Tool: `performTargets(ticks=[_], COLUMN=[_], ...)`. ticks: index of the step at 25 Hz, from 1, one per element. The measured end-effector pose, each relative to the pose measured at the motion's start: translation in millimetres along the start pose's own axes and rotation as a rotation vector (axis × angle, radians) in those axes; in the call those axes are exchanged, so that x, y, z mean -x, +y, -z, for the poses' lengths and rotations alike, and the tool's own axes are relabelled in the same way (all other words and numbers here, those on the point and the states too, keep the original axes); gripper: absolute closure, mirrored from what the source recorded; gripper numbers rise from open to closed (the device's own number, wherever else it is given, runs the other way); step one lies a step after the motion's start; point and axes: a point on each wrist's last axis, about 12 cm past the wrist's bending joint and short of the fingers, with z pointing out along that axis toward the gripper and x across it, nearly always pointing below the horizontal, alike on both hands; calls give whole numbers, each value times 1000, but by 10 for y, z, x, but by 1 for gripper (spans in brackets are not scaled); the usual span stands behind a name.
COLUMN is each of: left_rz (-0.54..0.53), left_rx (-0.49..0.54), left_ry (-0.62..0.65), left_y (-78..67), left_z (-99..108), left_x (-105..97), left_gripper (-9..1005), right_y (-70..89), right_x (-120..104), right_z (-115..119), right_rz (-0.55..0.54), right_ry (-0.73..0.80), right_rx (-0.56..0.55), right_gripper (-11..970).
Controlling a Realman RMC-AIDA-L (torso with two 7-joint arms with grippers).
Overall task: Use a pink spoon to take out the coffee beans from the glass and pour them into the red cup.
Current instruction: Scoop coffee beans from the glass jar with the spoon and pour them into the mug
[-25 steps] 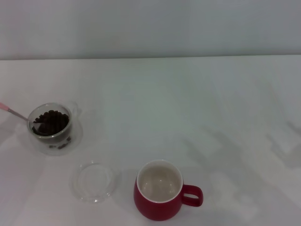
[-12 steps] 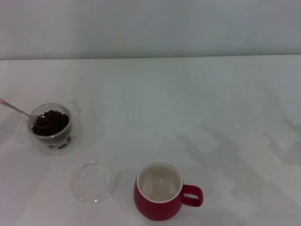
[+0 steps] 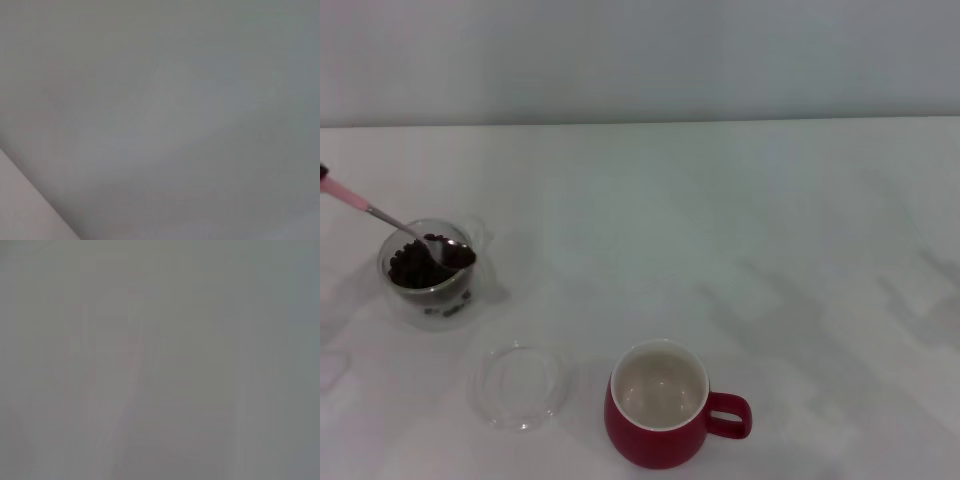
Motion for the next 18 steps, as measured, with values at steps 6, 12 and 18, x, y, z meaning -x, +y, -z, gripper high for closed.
performTargets(ticks=[6,12,18], left_rz=[26,40,23], left_rx=[-71,-113,-153], left_ry=[67,163,269], left_y=[-88,-166,-272], left_z=[-121,-335,-574], left_x=[-93,-240,-377], left_gripper=[876,876,875], right_y=[1,18,37], right_x=[-1,-6,-15], right_z=[-1,7,24], right_rz=[0,-2,-3], right_ry=[0,1,7], right_rx=[0,-3,-8], right_gripper=[225,225,225])
